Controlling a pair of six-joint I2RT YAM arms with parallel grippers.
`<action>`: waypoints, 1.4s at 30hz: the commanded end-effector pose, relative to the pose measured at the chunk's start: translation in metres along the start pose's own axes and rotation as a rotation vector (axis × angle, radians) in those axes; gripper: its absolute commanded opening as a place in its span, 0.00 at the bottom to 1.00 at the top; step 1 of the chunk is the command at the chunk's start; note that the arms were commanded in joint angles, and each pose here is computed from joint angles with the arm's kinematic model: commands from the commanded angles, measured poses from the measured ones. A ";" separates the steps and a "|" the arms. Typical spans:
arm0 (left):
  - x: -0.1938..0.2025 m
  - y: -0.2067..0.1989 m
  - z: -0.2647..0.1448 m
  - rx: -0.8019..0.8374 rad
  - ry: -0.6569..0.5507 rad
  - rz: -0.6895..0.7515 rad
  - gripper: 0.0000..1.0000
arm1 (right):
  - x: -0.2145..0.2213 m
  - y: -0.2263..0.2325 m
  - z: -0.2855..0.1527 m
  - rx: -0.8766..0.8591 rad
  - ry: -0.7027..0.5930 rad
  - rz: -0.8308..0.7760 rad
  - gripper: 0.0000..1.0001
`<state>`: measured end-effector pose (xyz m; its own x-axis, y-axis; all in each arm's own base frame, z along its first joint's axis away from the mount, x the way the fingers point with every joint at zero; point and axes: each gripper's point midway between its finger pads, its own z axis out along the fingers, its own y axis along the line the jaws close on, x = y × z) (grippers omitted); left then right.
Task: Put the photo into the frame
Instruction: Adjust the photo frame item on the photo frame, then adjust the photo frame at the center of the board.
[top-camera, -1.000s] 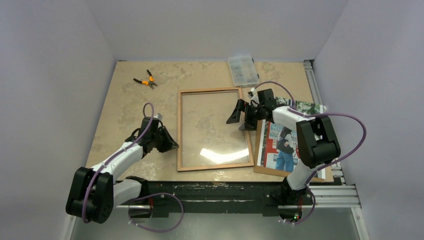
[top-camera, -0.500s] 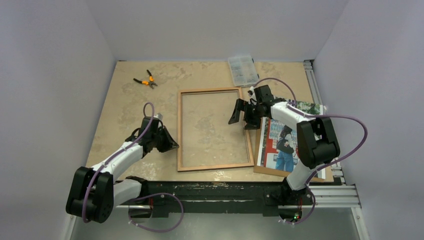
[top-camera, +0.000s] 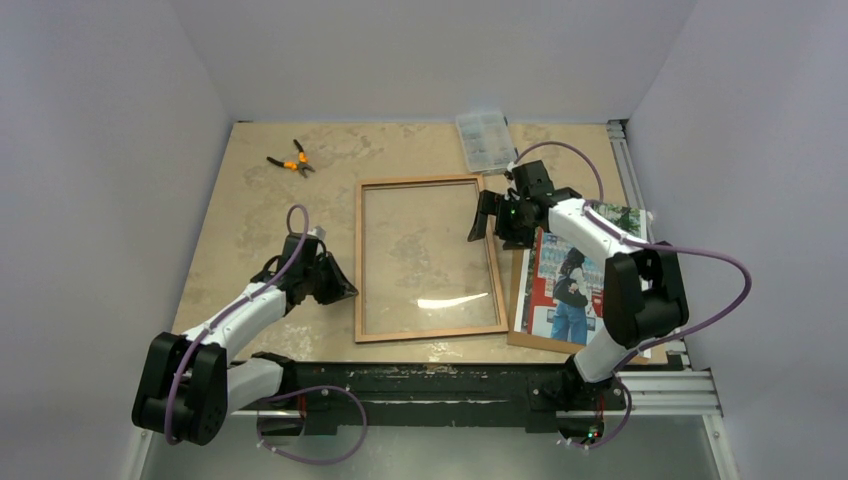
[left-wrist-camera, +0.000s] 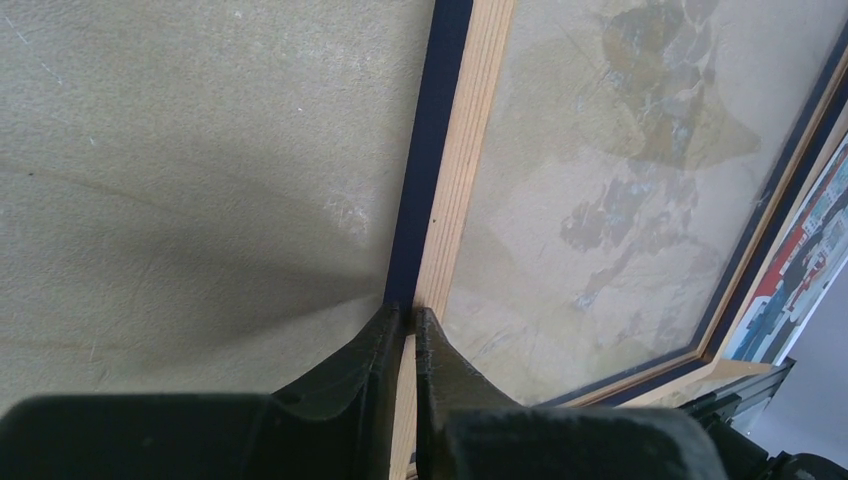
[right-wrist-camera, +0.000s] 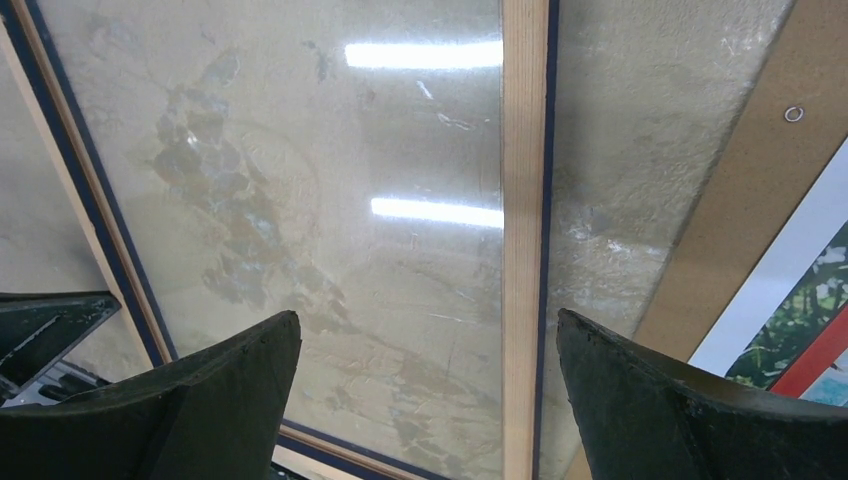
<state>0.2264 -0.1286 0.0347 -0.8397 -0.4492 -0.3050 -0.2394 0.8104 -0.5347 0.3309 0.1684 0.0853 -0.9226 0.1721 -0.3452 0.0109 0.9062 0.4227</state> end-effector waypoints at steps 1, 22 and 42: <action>-0.002 0.005 0.000 -0.031 -0.003 0.028 0.13 | -0.003 -0.003 0.000 0.015 -0.005 -0.019 0.98; -0.028 -0.042 -0.067 0.112 -0.160 0.042 0.82 | 0.055 0.035 0.040 -0.096 0.163 -0.053 0.97; -0.029 -0.112 -0.096 0.318 -0.195 0.161 0.91 | 0.042 0.022 -0.003 -0.003 -0.013 -0.068 0.99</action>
<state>0.2207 -0.1381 0.1577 -0.7349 -0.4512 -0.5063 -0.0297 0.7673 -0.6407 0.2877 0.2225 0.0632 -0.9492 0.0466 -0.3112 -0.0956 0.8996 0.4261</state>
